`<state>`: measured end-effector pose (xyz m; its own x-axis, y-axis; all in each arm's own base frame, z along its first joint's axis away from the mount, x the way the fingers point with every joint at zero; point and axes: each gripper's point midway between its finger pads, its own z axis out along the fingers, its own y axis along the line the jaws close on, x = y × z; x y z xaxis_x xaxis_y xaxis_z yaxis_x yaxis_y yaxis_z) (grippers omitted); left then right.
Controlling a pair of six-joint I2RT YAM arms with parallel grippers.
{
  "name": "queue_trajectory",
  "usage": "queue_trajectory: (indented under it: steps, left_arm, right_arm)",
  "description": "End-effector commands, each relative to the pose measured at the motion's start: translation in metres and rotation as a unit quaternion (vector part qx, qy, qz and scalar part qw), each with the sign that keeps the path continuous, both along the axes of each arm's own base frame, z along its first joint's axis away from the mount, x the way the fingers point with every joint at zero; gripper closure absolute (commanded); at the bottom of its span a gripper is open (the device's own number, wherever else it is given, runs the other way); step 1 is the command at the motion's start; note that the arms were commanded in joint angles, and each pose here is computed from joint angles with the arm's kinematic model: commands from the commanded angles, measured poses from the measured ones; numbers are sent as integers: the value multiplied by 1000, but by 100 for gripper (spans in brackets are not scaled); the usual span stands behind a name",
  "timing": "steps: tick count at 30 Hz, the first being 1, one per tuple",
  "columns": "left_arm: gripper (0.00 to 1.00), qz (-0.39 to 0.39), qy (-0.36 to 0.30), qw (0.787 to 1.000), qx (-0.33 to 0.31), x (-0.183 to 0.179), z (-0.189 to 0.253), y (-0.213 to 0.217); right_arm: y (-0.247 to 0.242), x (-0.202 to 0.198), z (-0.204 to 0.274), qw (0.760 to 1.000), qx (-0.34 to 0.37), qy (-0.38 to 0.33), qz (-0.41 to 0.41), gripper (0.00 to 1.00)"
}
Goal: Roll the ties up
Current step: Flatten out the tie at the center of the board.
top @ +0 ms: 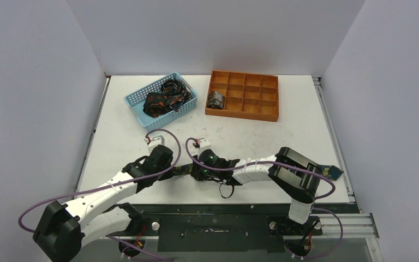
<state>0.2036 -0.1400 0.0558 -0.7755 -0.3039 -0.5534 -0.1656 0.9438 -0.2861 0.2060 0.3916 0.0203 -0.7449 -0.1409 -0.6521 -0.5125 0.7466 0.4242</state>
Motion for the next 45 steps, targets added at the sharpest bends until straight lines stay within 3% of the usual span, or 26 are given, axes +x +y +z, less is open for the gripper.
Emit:
queue_trajectory:
  steps: [1,12,22,32,37,41,45]
  left_arm:
    - [100,11,-20,1000,9,9,17,2]
    - [100,11,-22,1000,3,8,18,3]
    - [100,1,-28,999,-18,8,28,-6]
    - [100,-60,-43,995,-64,18,52,-50]
    - [100,-63,-44,996,-42,33,49,-56]
    - [100,-64,-42,997,-16,40,45,-55]
    - [100,-73,-33,997,5,45,43,-58]
  right_arm:
    - [16,10,40,999,30,-30,4,92]
    - [36,20,34,999,37,-29,11,92]
    - [41,28,-2,1000,27,16,4,93]
    - [53,26,-20,993,87,77,9,93]
    - [46,31,-17,987,134,88,7,92]
    - [41,37,-9,991,123,58,13,84]
    - [33,43,-8,995,90,47,1,67]
